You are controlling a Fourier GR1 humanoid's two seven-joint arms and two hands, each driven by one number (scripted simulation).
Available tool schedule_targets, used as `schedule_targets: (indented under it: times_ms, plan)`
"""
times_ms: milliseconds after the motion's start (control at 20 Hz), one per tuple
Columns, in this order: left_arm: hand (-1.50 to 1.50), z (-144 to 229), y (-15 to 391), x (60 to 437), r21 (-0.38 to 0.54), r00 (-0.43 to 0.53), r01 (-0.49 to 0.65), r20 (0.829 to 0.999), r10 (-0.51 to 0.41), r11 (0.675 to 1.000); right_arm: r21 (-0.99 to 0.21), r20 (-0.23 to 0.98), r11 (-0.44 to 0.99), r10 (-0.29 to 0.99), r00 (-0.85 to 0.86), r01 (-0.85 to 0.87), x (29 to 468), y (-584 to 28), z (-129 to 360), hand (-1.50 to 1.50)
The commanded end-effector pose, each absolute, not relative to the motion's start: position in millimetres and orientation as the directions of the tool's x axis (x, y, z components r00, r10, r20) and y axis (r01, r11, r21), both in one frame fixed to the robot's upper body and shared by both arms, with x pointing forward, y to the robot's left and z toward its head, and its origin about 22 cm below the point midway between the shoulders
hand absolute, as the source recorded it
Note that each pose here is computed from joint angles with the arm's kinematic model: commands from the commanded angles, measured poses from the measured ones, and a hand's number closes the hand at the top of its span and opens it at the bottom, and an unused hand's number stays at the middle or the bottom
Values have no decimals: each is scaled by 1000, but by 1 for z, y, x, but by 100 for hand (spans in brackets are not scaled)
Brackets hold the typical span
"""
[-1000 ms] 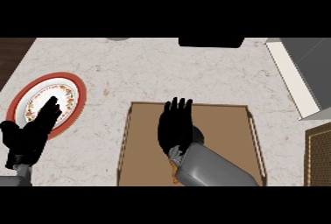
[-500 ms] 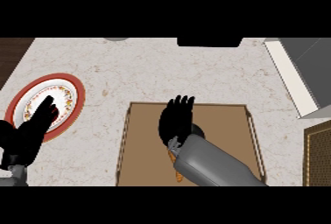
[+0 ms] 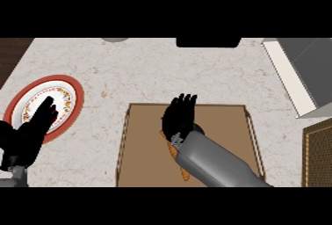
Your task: Pick the eggplant from the tray and place it in the tiered shelf
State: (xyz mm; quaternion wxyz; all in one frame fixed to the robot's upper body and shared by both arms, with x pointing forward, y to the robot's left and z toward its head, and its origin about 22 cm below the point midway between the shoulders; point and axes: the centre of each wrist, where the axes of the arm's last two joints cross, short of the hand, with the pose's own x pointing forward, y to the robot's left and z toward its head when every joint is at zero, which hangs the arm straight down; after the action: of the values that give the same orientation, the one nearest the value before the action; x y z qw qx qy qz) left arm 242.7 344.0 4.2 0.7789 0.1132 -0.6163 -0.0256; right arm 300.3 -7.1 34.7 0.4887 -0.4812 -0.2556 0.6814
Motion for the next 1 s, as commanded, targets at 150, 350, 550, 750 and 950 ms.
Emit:
schedule_targets:
  times_ms: [150,350,550,750,950]
  plan:
    - [0,-3,341,232,207,238,-103,955,-178,973,-800,-447,-385,894,30,-460,296,-11,10,-150]
    - [0,-4,340,229,209,237,-105,955,-180,972,-815,-420,-346,906,61,-465,301,-21,18,150]
    - [0,10,354,226,209,241,-98,954,-181,973,-790,-429,-376,903,0,-484,290,-25,-11,150]
    - [0,-1,356,230,207,244,-126,955,-172,970,-797,-451,-421,892,-35,-434,306,-35,2,150]
    - [0,-4,345,235,218,233,-101,954,-190,971,-818,-468,-451,883,-44,-357,304,-23,5,150]
